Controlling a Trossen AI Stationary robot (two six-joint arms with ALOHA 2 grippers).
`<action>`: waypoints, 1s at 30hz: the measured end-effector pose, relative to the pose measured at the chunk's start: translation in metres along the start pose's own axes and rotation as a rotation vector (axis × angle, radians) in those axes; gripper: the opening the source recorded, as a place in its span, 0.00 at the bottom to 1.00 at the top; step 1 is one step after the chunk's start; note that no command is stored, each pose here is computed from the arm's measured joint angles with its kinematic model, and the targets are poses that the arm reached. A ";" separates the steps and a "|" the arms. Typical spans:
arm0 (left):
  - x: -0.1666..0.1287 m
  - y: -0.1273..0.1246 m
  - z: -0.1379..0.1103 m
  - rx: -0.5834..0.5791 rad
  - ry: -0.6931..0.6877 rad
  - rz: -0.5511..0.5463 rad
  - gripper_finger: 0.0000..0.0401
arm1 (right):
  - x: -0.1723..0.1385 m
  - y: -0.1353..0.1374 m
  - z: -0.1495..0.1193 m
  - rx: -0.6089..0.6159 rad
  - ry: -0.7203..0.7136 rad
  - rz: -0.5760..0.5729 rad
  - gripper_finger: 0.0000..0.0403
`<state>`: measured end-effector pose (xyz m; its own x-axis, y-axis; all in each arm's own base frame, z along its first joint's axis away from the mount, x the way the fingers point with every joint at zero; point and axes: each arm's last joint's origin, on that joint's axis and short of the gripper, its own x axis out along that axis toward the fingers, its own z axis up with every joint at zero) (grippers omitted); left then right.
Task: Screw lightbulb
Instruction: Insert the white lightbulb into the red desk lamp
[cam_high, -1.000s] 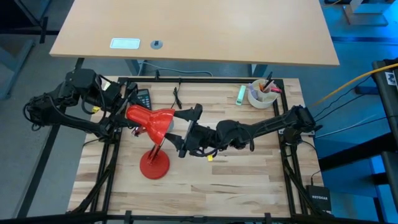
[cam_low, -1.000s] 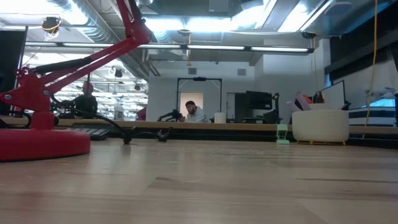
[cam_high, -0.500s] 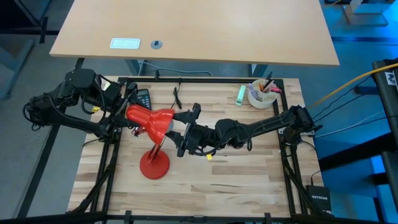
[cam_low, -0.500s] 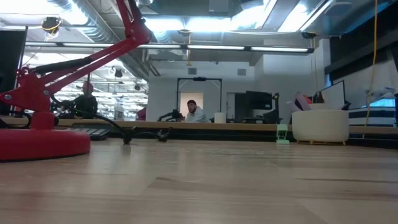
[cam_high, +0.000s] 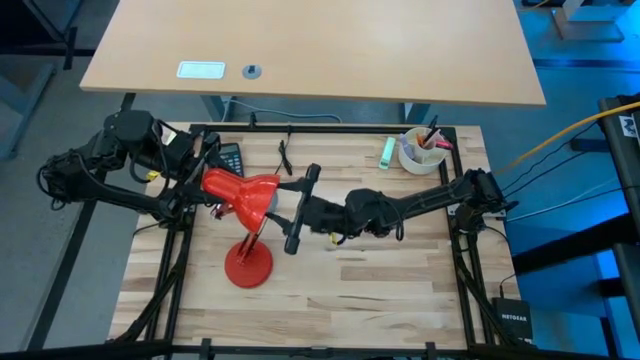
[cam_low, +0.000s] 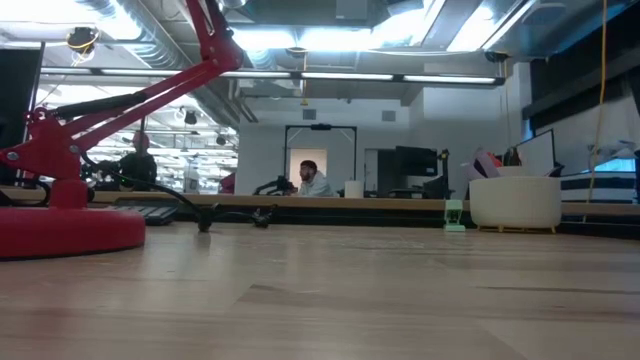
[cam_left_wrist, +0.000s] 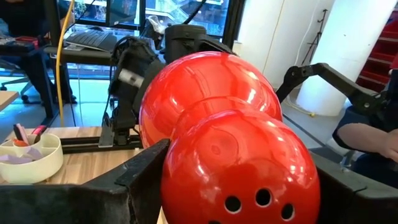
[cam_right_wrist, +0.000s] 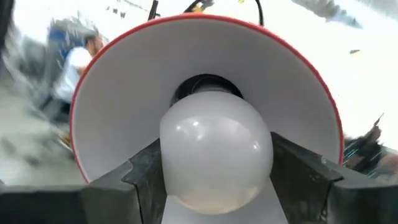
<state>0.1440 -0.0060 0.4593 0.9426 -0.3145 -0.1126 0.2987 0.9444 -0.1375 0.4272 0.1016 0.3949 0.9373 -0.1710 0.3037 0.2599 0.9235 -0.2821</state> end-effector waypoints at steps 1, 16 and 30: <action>0.000 0.000 0.000 0.000 0.000 -0.001 0.66 | 0.000 -0.001 0.000 0.077 -0.001 0.006 0.59; -0.001 0.000 -0.001 0.024 0.012 -0.003 0.66 | 0.008 -0.016 -0.011 1.234 0.072 0.090 0.59; -0.001 0.000 -0.001 0.038 0.014 -0.001 0.66 | 0.009 -0.016 -0.011 1.448 0.073 0.096 0.62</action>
<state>0.1428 -0.0061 0.4583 0.9403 -0.3163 -0.1260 0.3051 0.9470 -0.1002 0.4338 0.0816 0.3919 0.9583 -0.0654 0.2783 -0.2195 0.4552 0.8629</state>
